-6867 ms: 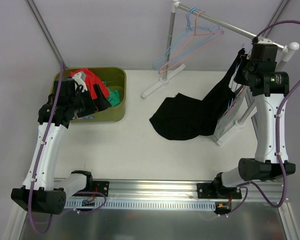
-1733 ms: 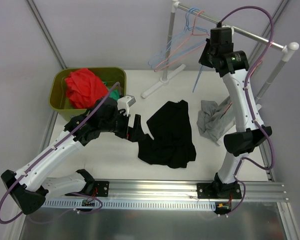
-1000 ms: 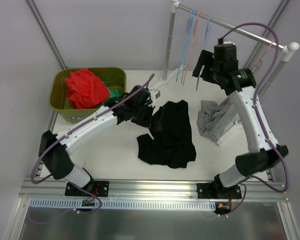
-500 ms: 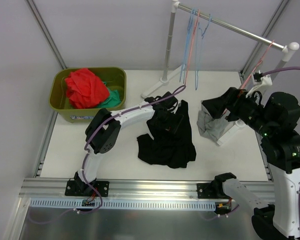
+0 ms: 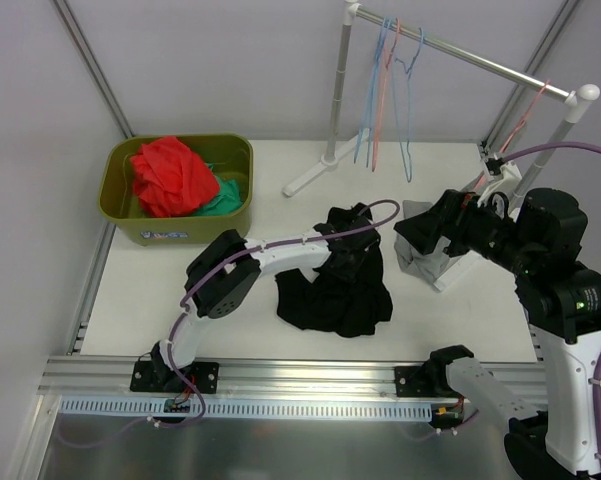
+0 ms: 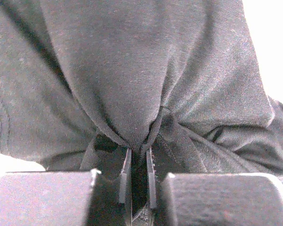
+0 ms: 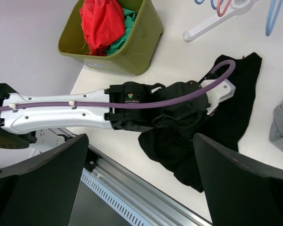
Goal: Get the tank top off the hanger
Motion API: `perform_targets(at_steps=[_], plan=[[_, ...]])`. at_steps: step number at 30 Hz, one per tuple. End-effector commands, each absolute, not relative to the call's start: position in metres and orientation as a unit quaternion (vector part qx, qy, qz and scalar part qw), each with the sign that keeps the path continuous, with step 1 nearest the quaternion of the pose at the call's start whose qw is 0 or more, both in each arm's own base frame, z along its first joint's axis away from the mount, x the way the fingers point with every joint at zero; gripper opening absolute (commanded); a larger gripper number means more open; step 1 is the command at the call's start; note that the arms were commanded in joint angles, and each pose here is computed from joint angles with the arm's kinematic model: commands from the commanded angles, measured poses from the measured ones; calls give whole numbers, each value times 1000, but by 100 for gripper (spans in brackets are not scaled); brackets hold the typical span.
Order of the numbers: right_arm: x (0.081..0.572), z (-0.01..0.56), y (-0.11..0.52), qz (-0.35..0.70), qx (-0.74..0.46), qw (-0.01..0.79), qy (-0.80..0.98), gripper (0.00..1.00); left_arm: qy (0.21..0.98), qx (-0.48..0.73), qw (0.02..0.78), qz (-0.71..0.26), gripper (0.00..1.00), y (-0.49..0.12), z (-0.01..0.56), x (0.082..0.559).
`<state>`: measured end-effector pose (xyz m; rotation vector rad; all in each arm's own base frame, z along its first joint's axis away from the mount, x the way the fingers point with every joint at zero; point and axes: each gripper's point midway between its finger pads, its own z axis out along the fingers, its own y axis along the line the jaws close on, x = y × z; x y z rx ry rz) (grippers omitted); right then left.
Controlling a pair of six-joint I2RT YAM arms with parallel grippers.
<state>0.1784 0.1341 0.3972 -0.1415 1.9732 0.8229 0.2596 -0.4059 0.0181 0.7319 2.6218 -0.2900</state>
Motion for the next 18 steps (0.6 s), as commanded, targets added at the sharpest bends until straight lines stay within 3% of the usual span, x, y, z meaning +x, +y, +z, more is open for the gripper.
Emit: perform_targets(at_steps=[1, 3, 10, 18], plan=[[176, 413, 135, 340, -78, 498, 794, 99, 951, 236, 200, -26, 0, -348, 28, 255], [178, 414, 135, 337, -79, 499, 794, 99, 948, 220, 228, -37, 0, -337, 62, 264], [185, 411, 133, 329, -76, 501, 797, 100, 906, 126, 389, -110, 0, -280, 268, 314], [192, 422, 133, 326, -76, 518, 787, 99, 856, 19, 506, -102, 0, -186, 408, 379]])
